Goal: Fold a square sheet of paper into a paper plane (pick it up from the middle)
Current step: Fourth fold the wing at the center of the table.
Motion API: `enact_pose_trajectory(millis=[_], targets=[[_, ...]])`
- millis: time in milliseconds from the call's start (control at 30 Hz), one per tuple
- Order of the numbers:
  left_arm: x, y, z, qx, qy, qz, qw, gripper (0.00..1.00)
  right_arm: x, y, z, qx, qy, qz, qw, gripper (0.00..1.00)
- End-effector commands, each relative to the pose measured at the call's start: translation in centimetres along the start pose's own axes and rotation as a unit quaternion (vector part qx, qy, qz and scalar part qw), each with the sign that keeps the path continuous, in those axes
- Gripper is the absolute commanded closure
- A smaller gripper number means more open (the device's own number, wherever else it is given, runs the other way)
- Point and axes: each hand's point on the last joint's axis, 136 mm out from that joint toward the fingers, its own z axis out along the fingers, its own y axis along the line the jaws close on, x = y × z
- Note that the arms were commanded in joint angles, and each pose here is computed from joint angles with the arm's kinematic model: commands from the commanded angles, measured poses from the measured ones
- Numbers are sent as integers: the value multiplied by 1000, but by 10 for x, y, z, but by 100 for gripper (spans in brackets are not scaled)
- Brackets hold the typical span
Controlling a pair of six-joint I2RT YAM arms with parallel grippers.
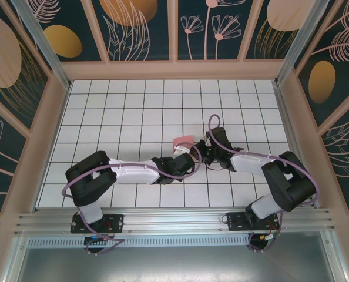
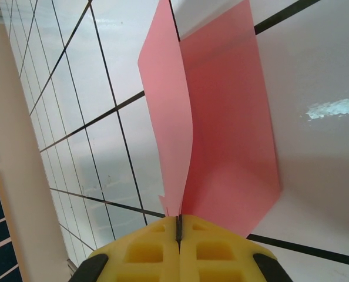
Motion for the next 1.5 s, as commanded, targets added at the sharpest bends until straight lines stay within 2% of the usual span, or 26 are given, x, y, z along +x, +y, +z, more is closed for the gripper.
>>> enact_pose_trajectory(millis=[0, 333, 367, 467, 600, 767, 867, 1100, 1400, 1467], targets=[[-7, -3, -2, 0, -7, 0, 1000, 82, -1, 4, -3, 4, -6, -6, 1000, 98], [-5, -7, -1, 7, -4, 2, 1000, 73, -2, 7, -2, 6, -4, -11, 1000, 98], [-16, -12, -4, 14, -14, -2, 1000, 72, -2, 7, -3, 5, -4, -12, 1000, 98], [-19, -14, -6, 18, -16, 0, 1000, 65, -1, 9, -2, 4, 0, -15, 1000, 98], [-22, -17, -7, 24, -17, 4, 1000, 61, -2, 12, -1, 3, 2, -19, 1000, 98], [-18, -14, -5, 16, -10, 11, 1000, 68, -2, 15, 0, 1, 1, -21, 1000, 98], [-14, -10, -4, 6, -3, 15, 1000, 76, -3, 16, -1, 0, -1, -21, 1000, 98], [-11, -14, -5, 20, 2, 11, 1000, 80, -4, 16, 0, 3, 0, -23, 1000, 97], [-16, -14, -8, 28, -14, -17, 999, 96, -4, 20, -2, -1, 0, -36, 999, 94], [-7, -10, -7, 30, -11, -23, 999, 97, -4, 22, -4, -3, -3, -42, 999, 92]])
